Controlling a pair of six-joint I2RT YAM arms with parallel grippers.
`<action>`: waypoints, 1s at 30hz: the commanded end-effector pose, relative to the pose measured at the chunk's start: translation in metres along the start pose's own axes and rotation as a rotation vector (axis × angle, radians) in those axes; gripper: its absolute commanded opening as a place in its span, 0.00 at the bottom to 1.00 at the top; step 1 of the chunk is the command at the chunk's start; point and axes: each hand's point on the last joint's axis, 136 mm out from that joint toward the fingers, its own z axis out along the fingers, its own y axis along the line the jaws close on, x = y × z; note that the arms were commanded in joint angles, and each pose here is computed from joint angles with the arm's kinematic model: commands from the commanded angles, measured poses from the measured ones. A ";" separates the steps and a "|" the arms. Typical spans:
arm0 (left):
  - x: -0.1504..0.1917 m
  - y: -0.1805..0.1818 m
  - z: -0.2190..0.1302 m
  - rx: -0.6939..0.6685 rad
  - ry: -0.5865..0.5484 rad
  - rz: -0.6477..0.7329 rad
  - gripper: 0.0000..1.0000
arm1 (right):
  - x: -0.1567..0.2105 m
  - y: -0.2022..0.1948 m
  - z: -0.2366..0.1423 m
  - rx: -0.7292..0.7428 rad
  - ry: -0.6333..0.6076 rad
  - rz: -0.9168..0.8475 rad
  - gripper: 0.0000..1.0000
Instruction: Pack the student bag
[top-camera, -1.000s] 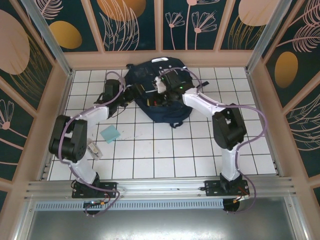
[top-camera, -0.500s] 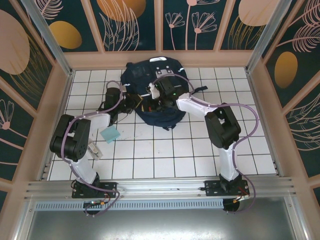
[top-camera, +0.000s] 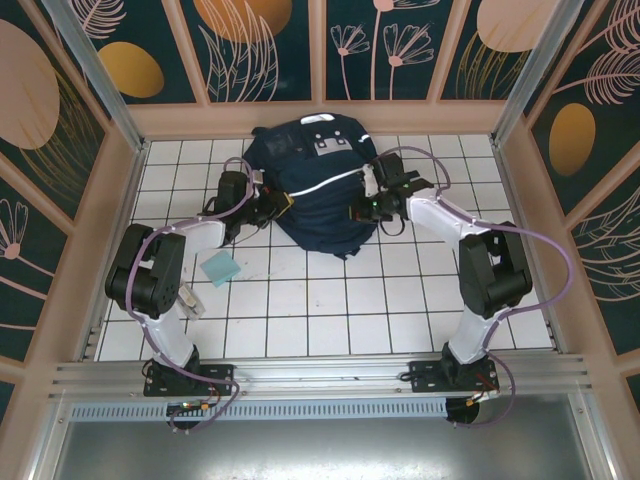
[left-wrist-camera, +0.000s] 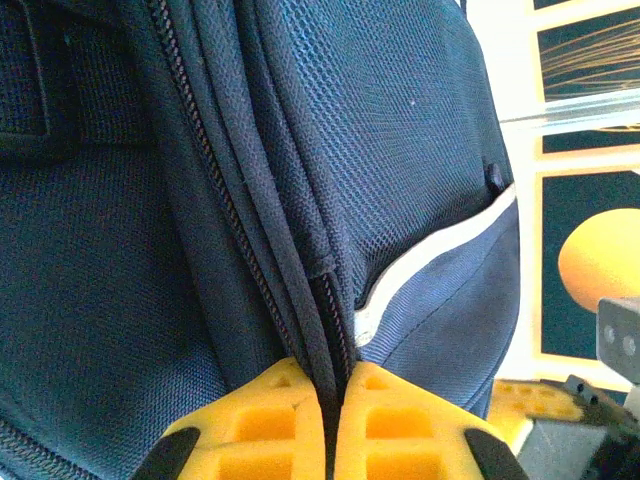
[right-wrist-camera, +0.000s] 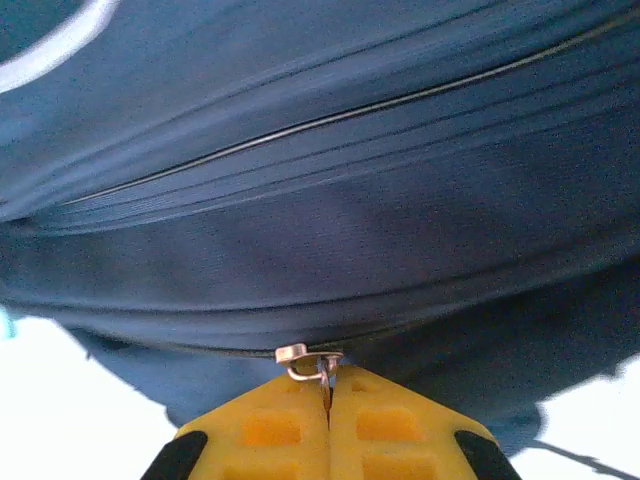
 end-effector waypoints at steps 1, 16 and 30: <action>-0.026 -0.007 -0.019 -0.041 -0.086 0.084 0.00 | -0.032 -0.083 -0.025 0.439 -0.102 -0.051 0.00; -0.091 0.013 -0.033 -0.194 -0.184 0.176 0.00 | -0.011 0.032 -0.005 0.064 -0.115 -0.379 0.00; -0.124 -0.016 -0.097 -0.267 -0.350 0.139 0.84 | -0.008 0.198 0.008 -0.526 -0.177 -0.436 0.00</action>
